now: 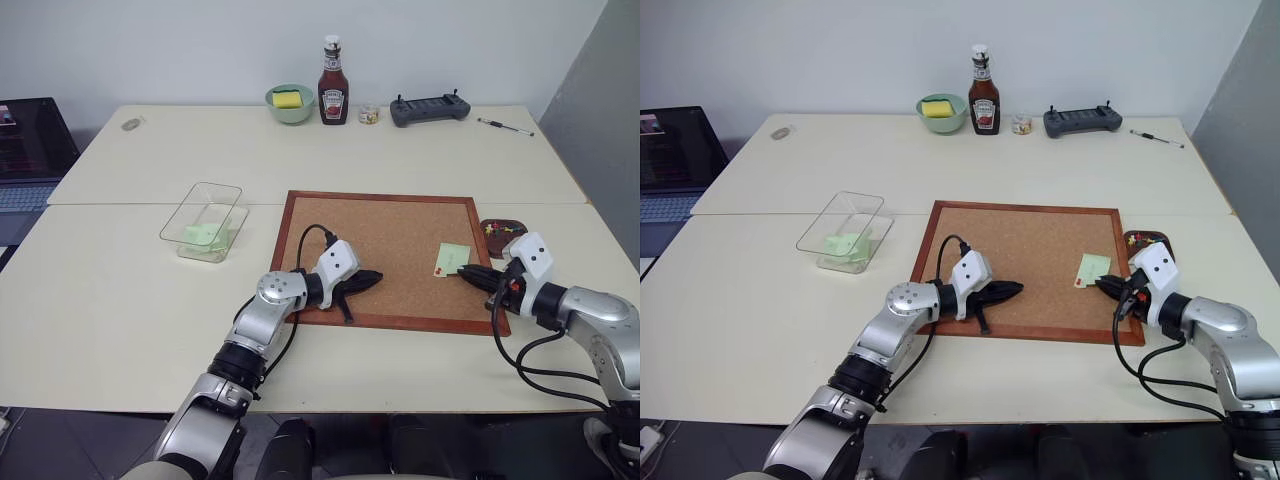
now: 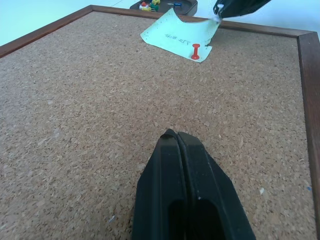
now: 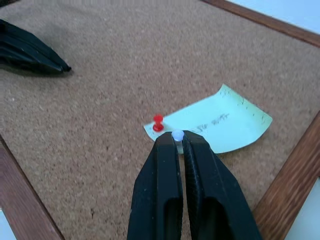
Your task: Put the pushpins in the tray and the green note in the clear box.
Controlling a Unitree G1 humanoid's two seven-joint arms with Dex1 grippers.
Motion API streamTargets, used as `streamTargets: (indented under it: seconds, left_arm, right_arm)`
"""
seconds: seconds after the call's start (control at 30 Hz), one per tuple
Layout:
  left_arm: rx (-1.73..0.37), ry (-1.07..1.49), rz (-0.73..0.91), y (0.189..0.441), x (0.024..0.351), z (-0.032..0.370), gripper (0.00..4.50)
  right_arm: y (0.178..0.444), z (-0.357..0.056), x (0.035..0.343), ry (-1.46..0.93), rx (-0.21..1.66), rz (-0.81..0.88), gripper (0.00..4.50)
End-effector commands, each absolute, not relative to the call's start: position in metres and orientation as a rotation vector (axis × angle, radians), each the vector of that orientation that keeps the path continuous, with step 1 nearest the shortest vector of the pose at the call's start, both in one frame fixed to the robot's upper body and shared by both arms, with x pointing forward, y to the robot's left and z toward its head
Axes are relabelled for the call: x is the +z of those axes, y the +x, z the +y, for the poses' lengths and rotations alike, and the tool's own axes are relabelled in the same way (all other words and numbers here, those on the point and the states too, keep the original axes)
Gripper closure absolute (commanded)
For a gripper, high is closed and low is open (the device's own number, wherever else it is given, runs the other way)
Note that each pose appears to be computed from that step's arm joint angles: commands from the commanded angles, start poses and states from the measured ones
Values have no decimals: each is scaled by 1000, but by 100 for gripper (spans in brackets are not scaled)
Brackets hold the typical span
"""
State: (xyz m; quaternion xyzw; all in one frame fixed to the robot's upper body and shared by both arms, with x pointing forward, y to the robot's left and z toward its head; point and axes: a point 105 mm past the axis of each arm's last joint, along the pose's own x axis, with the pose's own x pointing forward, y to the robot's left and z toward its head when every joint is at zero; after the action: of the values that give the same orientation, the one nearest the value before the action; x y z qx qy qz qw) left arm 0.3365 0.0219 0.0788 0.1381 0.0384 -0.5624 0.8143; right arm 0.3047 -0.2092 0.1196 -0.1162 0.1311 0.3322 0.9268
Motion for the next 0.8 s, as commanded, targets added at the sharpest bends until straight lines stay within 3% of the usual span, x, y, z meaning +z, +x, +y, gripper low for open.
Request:
streamTargets:
  seconds: [0.03,0.47,0.8]
  left_arm:
    - [-1219,309,164,329,56,23,450]
    - [-1220,315,165,328,55,23,450]
    - [-1222,320,165,329,55,24,450]
  right_arm:
    - [306,-210,141,-246,680,190,448]
    - [309,-218,150,-192,640,159,448]
    - [336,-263,157,-357,390,94,448]
